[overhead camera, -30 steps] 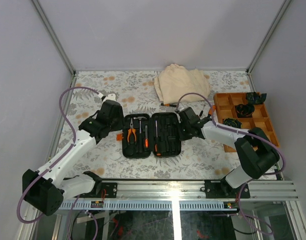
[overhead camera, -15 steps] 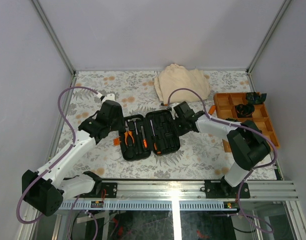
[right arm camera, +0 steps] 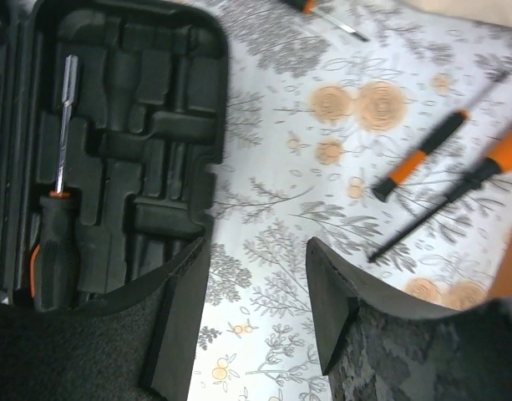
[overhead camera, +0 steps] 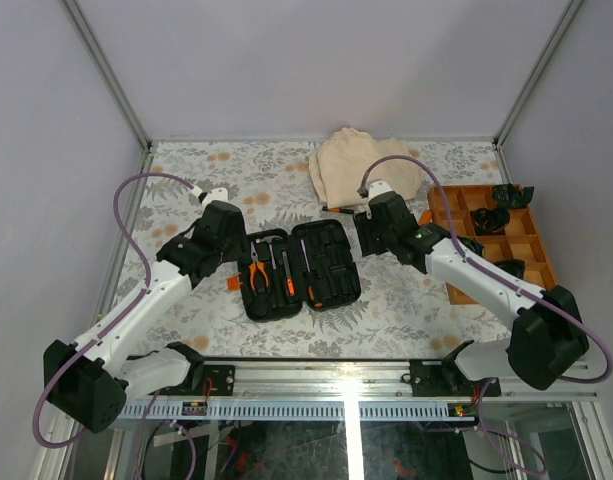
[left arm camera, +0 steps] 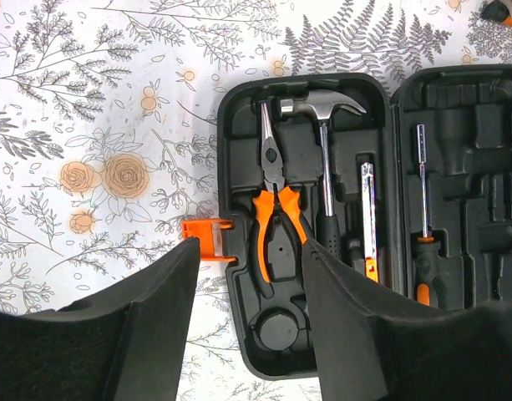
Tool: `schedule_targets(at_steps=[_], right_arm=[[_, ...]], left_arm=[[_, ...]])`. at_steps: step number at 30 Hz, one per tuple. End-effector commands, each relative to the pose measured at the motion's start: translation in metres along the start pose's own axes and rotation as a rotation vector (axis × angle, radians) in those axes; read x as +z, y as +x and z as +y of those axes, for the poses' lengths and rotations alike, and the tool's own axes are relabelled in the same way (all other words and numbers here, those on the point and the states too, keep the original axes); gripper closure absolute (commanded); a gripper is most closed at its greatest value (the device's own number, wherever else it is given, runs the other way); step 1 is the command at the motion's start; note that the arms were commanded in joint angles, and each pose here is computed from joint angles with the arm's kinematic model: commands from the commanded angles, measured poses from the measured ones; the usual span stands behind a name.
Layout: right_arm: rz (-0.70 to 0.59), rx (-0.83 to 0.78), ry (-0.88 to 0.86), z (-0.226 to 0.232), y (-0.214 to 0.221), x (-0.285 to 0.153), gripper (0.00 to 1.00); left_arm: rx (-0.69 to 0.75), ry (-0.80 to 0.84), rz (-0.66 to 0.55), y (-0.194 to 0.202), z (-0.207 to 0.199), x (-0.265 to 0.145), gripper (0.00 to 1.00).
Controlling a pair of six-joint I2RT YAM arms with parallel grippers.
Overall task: Sort the tools into containers
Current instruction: Move the storage box to the center of the board, then pick up the screwdriver from the center of the board.
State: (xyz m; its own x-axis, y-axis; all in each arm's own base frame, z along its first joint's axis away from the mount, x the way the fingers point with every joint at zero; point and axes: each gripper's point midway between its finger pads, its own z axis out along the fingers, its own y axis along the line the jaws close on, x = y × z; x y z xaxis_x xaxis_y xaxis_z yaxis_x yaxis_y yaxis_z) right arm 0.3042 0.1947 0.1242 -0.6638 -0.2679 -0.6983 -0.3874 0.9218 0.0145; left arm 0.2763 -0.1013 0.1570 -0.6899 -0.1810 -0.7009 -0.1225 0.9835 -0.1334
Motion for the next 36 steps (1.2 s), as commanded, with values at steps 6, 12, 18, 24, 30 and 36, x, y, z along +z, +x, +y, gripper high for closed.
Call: schedule_targets(at_steps=[6,12,18,24,30,36], right_arm=[[-0.091,0.198,0.322,-0.072,0.009,-0.029,0.38],[-0.088,0.318,0.355,-0.097,0.014,-0.029,0.37],[-0.053,0.453,0.307,-0.114,0.018,-0.011,0.37],[-0.043,0.566,0.349,-0.141,0.016,0.002,0.39],[-0.016,0.62,0.374,-0.157,0.017,0.023,0.4],[0.021,0.642,0.414,-0.174,0.021,0.046,0.41]], left_arm=[[-0.035,0.0,-0.018,-0.004,0.002,-0.005,0.47],[-0.045,0.009,0.008,0.005,0.0,-0.002,0.47],[-0.054,0.017,0.04,0.015,-0.001,0.003,0.47],[-0.062,0.002,0.011,0.01,0.003,-0.001,0.46],[-0.056,0.007,0.031,0.013,0.001,0.002,0.46],[-0.055,0.014,0.035,0.014,-0.001,0.003,0.46]])
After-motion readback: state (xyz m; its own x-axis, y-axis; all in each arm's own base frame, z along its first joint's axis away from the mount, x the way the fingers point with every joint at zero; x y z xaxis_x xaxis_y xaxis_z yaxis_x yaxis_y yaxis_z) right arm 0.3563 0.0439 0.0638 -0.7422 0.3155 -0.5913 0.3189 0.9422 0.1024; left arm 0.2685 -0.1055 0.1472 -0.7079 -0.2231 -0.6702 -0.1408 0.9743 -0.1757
